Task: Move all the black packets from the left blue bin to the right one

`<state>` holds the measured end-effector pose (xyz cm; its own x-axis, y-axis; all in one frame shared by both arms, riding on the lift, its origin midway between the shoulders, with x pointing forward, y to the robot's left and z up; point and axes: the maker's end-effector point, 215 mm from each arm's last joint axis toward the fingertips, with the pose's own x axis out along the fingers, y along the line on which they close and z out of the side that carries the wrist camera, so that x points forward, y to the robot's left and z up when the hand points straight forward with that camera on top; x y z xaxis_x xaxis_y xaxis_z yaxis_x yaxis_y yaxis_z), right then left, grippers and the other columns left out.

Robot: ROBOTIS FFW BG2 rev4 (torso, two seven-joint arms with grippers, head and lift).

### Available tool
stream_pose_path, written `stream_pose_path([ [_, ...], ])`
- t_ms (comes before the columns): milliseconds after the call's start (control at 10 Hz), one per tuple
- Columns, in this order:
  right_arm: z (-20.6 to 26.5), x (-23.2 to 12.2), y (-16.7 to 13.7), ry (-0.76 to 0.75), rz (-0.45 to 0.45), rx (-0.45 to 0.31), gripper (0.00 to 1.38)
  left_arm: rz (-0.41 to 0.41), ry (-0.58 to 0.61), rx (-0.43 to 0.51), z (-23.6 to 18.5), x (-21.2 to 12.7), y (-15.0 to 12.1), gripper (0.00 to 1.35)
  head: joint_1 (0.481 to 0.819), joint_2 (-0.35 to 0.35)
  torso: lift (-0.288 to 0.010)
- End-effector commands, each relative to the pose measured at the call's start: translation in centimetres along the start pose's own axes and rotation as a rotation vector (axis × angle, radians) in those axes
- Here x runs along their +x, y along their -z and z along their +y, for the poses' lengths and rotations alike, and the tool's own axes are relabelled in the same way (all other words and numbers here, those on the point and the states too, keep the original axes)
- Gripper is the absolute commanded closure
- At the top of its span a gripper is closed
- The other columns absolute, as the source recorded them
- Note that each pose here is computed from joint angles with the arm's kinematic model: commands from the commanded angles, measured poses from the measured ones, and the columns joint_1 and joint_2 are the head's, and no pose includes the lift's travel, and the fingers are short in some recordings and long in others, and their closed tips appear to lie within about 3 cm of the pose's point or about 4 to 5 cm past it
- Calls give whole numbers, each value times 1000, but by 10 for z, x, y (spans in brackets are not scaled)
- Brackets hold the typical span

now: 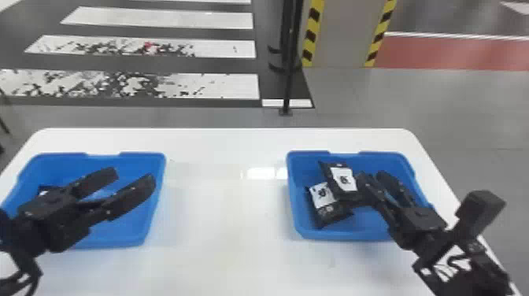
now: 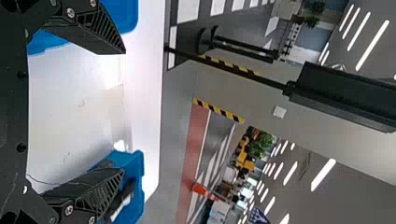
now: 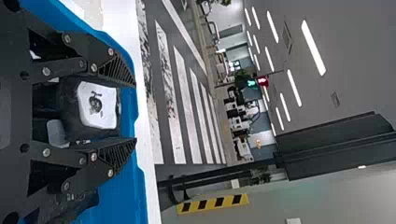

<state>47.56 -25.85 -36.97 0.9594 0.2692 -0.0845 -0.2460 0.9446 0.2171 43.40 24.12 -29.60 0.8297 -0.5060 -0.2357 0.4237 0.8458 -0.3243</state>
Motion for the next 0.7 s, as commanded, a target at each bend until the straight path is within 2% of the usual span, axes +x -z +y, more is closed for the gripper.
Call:
stream_pose_path([
  [0,14,-27,-11,14,-21,-43,113,12,-109,30,38,-17,-3,156,695,-32,-154],
  [200,32,-66,-33,57,-52,-120,116,43,-260,46,90,-45,-5,156,695,45,-154],
  [400,46,-102,-43,87,-64,-119,117,80,-389,71,135,-66,-10,156,695,114,-154],
  [600,64,-120,-36,68,-36,-76,119,128,-512,52,177,-82,-4,156,695,203,-154],
])
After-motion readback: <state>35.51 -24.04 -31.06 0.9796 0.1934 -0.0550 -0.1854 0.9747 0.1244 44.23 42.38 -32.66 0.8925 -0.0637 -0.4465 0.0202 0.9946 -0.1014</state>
